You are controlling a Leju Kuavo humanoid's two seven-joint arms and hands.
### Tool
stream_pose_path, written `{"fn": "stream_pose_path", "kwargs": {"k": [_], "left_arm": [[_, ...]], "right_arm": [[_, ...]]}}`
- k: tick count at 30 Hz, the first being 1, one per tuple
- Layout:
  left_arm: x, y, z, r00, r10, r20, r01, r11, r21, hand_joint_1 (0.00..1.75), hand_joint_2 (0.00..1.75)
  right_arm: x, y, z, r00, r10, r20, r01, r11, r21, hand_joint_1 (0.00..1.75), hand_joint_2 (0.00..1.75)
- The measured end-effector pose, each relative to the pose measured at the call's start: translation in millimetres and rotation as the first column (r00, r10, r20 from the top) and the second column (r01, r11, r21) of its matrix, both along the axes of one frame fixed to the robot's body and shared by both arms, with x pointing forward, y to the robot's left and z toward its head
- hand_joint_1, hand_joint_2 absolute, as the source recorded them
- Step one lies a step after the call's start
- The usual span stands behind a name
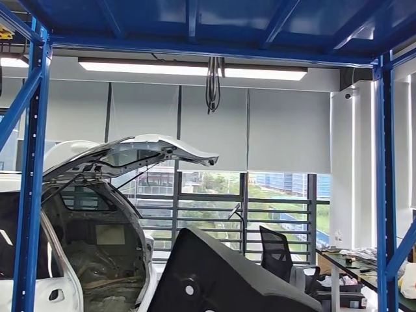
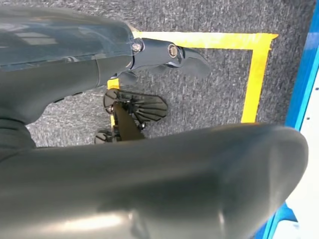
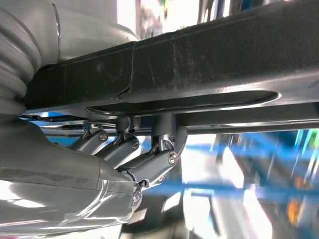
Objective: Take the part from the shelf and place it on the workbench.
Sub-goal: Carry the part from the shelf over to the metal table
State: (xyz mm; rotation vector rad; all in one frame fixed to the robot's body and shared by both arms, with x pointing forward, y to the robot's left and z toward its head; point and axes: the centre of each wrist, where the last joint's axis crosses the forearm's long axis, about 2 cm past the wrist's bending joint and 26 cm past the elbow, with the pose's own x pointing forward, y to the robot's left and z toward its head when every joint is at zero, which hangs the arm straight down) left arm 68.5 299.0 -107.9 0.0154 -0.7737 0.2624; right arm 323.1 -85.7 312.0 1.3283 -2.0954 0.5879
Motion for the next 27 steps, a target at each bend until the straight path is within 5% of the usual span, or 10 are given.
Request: {"fn": "stream_pose_path", "kwargs": {"k": [14, 27], "left_arm": [[-8.3, 7.3, -1.1, 1.000, 0.000, 0.014, 0.000, 1.000, 0.011, 0.00, 1.75], [-23.1, 19.2, -2.6, 1.000, 0.000, -0.028, 0.000, 1.000, 0.023, 0.00, 1.75]], "right_arm": [[-37.0, 33.6, -17.5, 0.980, 0.198, -0.023, -0.199, 0.979, -0.045, 1.75, 1.75], [-38.0, 32.4, -29.2, 0.977, 0.209, -0.043, -0.211, 0.975, -0.071, 1.75, 1.75]]}}
